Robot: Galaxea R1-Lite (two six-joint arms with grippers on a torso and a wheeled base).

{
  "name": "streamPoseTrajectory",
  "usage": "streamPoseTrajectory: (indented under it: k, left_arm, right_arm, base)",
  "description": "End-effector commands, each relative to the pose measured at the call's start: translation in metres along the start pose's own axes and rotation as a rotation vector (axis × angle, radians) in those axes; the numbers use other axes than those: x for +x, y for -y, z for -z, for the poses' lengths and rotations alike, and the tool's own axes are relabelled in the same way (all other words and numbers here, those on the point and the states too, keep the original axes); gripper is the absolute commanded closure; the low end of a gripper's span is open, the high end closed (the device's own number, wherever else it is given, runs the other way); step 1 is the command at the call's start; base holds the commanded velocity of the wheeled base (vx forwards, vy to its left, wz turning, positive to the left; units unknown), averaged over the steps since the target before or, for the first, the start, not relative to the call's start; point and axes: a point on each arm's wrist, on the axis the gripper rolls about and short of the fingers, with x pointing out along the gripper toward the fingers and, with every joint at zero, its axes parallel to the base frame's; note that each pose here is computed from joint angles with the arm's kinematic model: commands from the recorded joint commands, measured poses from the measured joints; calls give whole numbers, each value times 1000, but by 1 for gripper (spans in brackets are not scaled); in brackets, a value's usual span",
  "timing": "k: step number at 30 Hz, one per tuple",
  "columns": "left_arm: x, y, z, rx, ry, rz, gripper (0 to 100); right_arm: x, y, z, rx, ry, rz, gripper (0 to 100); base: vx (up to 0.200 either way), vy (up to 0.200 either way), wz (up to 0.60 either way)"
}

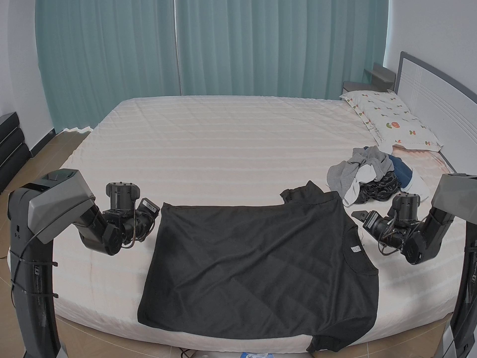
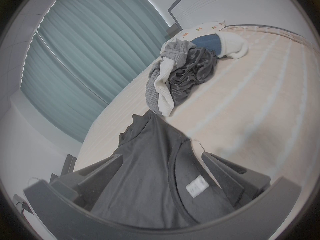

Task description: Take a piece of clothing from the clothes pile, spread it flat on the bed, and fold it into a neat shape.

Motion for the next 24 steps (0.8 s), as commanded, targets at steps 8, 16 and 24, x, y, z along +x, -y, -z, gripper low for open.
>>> streamPoseTrajectory:
  k: [8, 16, 24]
  left_arm:
    - [-109, -28, 62, 48, -185, 56, 100]
    - [-116, -45, 73, 98, -218, 23, 100]
    - [-114, -50, 72, 107, -218, 7, 100]
  right_arm:
    - [-90, 37, 52, 135, -132, -90, 0]
    - [-84, 55, 63, 186, -234, -77, 0]
    - [-84, 55, 64, 179, -243, -82, 0]
  base:
    - [-25, 0, 0]
    - [-200, 0, 0]
    - [-200, 0, 0]
